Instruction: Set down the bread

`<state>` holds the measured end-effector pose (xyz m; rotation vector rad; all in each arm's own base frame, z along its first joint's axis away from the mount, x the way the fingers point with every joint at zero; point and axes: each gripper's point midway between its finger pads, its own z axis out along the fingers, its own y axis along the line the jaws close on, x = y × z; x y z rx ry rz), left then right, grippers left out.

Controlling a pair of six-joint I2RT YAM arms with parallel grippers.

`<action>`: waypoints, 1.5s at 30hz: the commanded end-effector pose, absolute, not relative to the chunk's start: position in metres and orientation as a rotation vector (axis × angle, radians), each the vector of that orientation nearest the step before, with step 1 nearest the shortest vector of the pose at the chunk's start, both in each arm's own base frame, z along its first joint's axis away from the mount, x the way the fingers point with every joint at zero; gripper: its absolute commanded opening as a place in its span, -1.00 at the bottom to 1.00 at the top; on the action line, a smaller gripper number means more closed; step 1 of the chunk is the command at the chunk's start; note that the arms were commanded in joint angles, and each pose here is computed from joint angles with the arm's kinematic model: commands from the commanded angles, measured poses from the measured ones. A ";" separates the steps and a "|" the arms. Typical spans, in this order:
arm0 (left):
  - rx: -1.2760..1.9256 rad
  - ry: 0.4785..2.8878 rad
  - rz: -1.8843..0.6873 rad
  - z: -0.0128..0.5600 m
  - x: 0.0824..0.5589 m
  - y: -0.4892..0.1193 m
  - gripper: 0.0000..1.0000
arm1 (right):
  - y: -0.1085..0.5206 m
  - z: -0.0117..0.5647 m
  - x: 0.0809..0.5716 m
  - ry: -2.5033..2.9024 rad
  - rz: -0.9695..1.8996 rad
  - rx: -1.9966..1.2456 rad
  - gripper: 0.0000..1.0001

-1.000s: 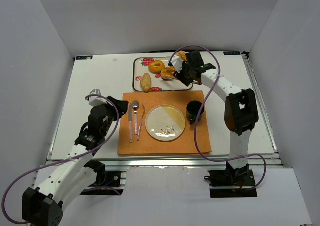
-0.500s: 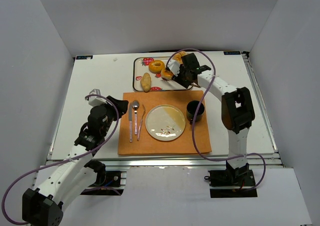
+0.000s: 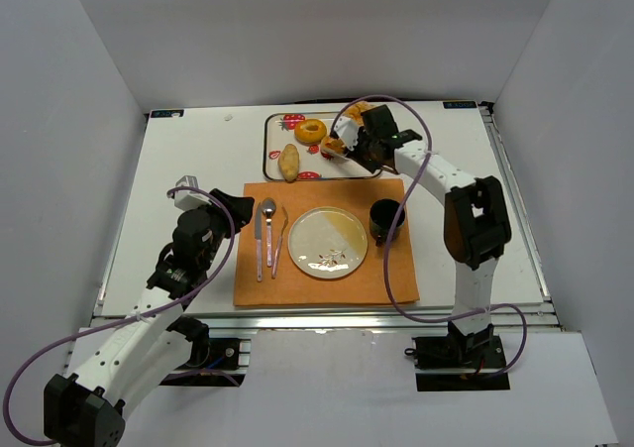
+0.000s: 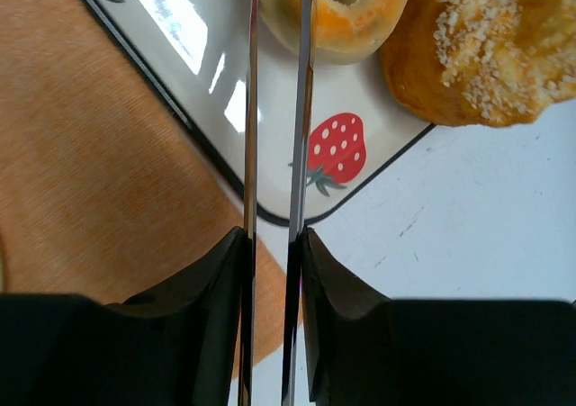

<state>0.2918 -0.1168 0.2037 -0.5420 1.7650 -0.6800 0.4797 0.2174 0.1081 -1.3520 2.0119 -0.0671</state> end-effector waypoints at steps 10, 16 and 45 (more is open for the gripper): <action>-0.527 1.733 -0.702 0.213 0.292 -0.118 0.25 | 0.223 0.216 0.333 1.739 0.368 -1.406 -0.86; -0.517 1.722 -0.718 0.215 0.293 -0.120 0.25 | 0.205 0.181 0.260 1.791 0.508 -1.446 -0.85; -0.531 1.681 -0.736 0.223 0.285 -0.115 0.25 | 0.206 0.167 0.222 1.809 0.638 -1.502 -0.03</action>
